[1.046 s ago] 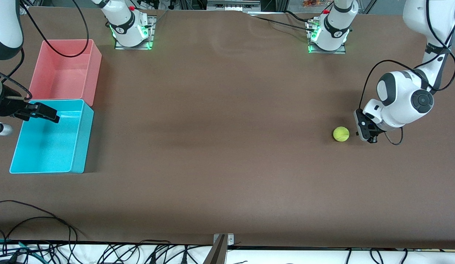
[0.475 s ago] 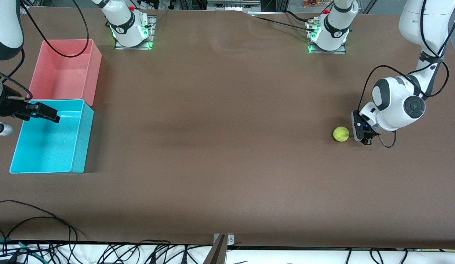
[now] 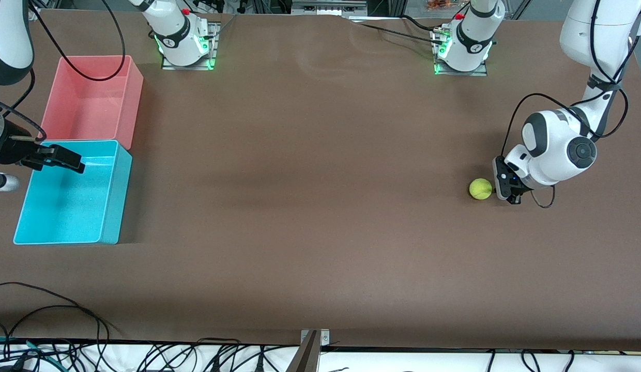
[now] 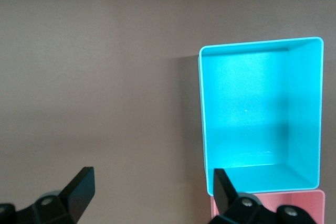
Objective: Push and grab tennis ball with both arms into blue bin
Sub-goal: 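Lower the left gripper beside the tennis ball, then push the ball with the left gripper while the right gripper reaches out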
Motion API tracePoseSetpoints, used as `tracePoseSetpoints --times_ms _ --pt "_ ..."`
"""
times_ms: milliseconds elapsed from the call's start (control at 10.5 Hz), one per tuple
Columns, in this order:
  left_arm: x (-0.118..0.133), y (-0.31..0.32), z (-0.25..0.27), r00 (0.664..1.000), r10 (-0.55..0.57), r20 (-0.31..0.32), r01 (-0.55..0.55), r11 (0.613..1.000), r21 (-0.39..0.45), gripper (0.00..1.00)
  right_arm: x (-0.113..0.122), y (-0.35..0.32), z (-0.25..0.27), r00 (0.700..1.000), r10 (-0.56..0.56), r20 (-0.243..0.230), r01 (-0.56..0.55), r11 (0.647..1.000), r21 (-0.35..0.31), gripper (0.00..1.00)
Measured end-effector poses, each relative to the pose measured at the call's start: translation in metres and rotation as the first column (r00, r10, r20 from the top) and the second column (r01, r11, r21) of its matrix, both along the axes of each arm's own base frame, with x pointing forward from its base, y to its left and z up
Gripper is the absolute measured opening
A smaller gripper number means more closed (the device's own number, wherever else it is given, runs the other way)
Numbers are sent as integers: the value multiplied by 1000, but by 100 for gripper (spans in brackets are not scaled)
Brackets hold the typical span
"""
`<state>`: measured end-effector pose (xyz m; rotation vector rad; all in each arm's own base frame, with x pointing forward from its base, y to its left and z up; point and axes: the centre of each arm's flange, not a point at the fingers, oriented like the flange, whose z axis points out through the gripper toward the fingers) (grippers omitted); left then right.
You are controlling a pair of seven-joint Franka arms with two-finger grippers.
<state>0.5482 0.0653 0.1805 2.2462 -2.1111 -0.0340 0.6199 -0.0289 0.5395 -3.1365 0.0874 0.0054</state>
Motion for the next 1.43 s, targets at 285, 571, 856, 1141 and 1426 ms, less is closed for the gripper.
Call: tracePoseSetpoints --times_ms 285,571,856,1141,1426 --pt "0 -10 -9 1000 28 -2 -28 999 -21 1 0 0 0 1000 0 0 0 1000 0 100" --pt "2 -132 -7 979 203 -25 -204 976 -71 1 0 1 0 1000 1 -1 -1 1000 0 100" --pt "3 -204 8 965 263 1 -263 963 -62 1 0 1 0 1000 1 -2 -1 1000 1 100" --pt "12 -159 17 951 308 -7 -308 951 -39 6 -1 3 -1 1000 11 -11 -11 1000 2 100" --pt "24 -95 49 939 343 30 -342 939 -25 42 -1 13 -10 987 153 -42 -153 988 19 100"
